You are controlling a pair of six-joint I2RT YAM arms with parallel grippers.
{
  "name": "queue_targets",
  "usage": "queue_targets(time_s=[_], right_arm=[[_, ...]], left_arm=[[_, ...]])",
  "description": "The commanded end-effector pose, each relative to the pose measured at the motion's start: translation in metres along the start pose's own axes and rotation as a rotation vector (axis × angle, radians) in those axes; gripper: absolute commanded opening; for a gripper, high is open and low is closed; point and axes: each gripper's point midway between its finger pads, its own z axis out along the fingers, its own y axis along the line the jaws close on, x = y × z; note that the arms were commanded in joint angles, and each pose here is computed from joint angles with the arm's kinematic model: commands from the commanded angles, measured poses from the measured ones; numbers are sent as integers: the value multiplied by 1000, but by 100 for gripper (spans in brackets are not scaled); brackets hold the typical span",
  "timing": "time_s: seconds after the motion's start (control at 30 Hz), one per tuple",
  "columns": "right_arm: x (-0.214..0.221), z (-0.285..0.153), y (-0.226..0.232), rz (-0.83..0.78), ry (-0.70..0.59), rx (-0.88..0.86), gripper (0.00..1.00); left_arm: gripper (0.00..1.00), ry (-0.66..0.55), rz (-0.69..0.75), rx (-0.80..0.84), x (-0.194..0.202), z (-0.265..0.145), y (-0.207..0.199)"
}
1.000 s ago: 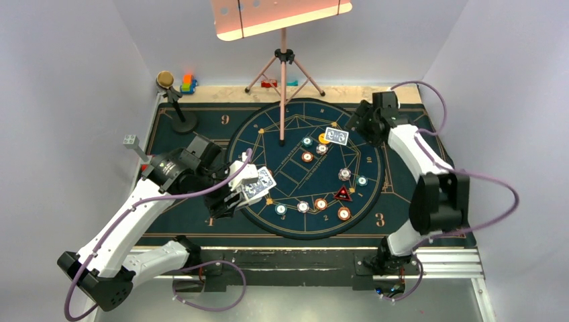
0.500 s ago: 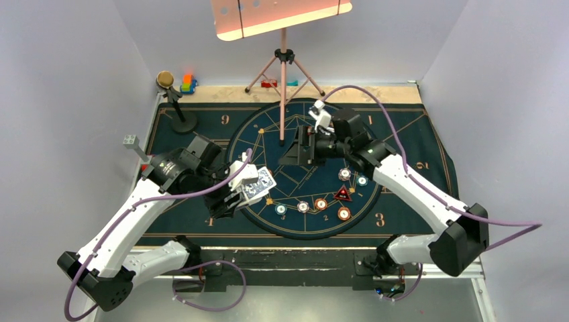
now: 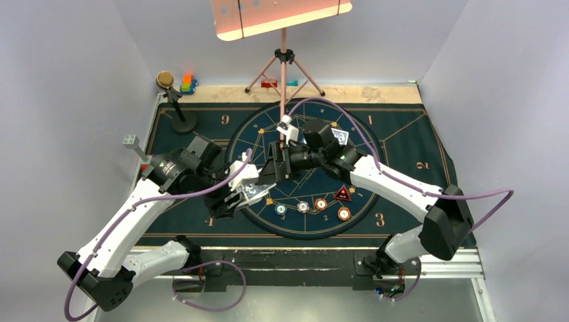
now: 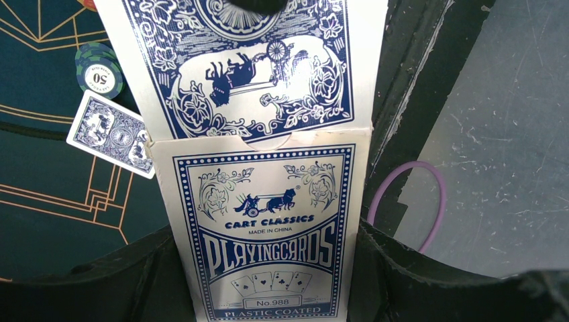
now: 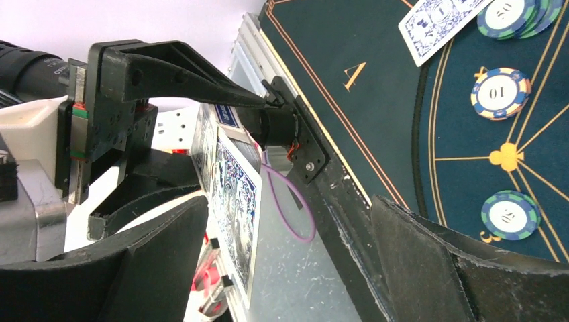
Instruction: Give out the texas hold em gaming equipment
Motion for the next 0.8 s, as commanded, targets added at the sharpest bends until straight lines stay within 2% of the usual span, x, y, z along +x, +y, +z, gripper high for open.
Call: queue_targets(time_s=[0.0,0.07,0.27,0.43,0.77], right_arm=[[-14,1,26,-40,-39,-67,92],[-15,1,26,-39,-41,-65,84],[-14,0,22,-35,-45,-42,50],[-17,-5,24,-40,-64,-28,32],[-28,-18,26,-67,-117,31,15]], left_arm=[[0,-47,16,1,-10,-7,-2],[0,-47,17,1,-10,-7,-2],[0,-45,19,0,-10,-7,-2],[0,-45,17,1,-10,-7,-2],[0,-50,17,3,-10,-8,-3]])
